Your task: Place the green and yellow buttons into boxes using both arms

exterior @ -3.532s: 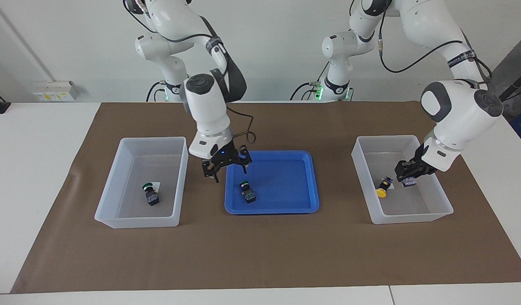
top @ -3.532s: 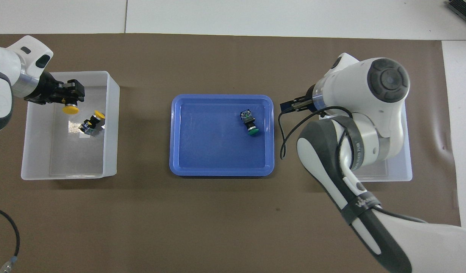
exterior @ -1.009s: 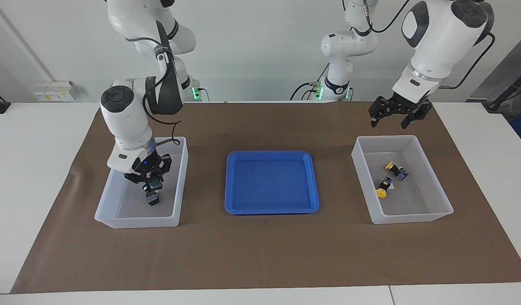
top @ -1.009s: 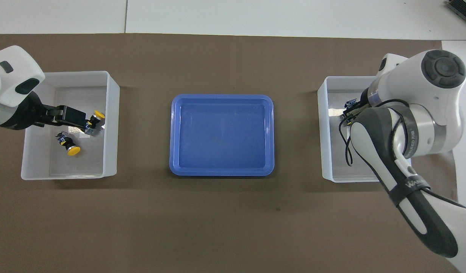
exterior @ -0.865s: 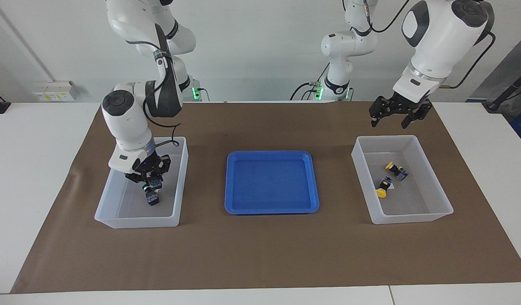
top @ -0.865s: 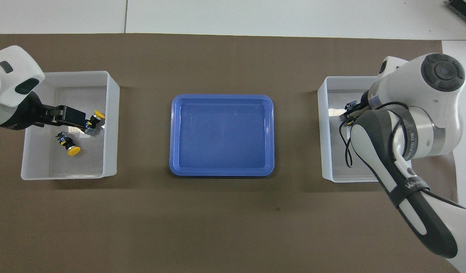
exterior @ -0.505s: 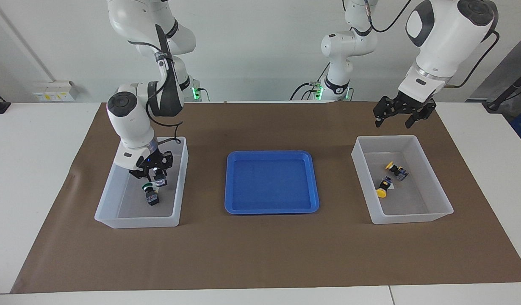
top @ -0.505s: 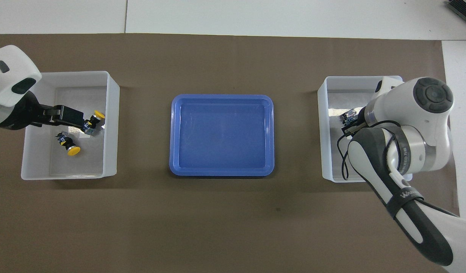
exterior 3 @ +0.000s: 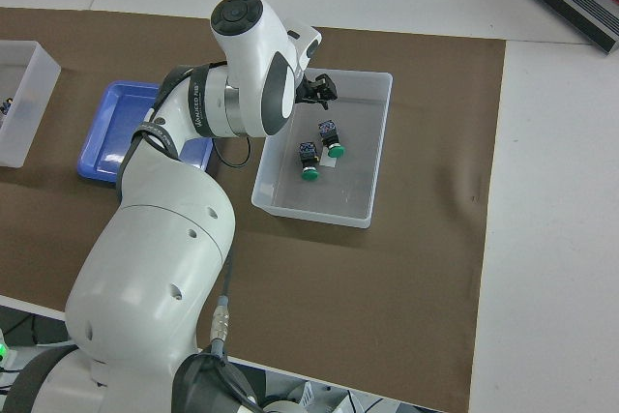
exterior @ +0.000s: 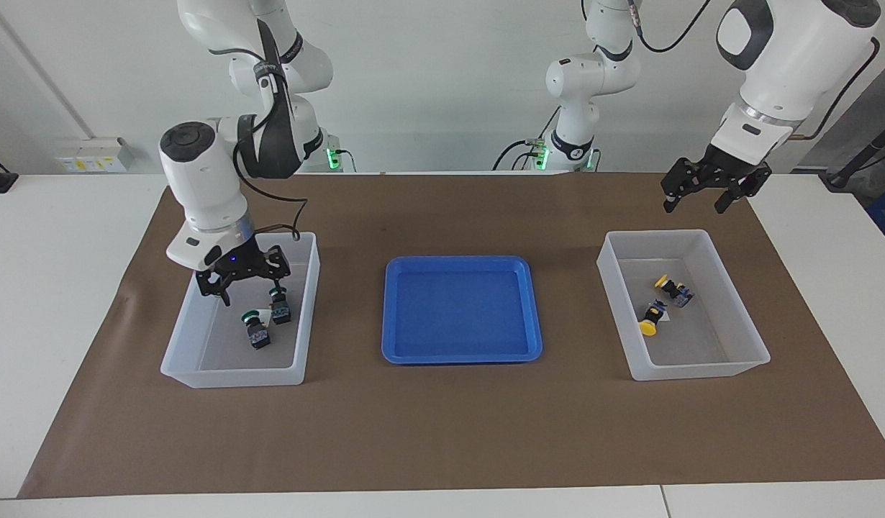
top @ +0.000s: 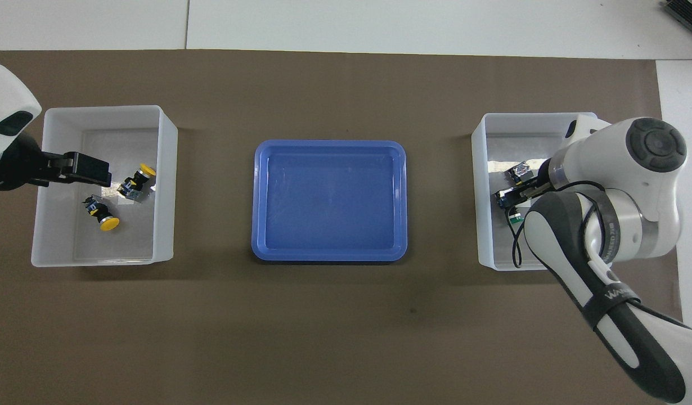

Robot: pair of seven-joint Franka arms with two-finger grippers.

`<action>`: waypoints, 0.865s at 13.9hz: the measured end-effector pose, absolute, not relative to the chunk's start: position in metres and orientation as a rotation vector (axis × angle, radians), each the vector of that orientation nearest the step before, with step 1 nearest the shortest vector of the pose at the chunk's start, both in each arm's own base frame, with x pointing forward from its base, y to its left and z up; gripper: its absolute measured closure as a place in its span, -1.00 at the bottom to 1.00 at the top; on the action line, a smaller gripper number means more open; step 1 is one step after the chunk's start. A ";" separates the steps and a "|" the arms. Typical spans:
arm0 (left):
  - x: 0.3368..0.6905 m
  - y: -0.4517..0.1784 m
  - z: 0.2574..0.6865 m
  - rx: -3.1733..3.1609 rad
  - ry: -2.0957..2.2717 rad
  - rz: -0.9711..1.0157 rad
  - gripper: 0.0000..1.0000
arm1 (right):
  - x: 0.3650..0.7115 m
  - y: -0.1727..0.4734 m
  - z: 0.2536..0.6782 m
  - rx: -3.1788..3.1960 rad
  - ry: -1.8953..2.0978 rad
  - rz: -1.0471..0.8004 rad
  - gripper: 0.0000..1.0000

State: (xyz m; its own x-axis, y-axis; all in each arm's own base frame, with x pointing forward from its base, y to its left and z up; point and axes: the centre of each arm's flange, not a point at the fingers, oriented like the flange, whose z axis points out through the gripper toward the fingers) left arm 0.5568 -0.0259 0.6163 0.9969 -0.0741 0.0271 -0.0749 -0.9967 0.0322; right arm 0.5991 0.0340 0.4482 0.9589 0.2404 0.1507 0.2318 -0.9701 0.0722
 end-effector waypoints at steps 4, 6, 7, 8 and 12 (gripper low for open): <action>0.558 -0.026 0.622 3.105 -0.125 0.027 -1.00 | 0.587 0.034 0.512 3.096 0.065 0.215 -1.00; 0.559 -0.026 0.620 3.105 -0.125 0.021 -1.00 | 0.583 0.033 0.540 3.100 -0.039 0.187 -1.00; 0.560 -0.026 0.618 3.104 -0.125 0.017 -1.00 | 0.578 0.031 0.558 3.101 -0.071 0.152 -1.00; 0.560 -0.026 0.618 3.104 -0.125 0.015 -1.00 | 0.572 0.029 0.575 3.108 -0.094 0.119 -1.00; 0.561 -0.033 0.618 3.103 -0.142 0.028 -1.00 | 0.543 0.018 0.631 3.155 -0.154 0.008 -1.00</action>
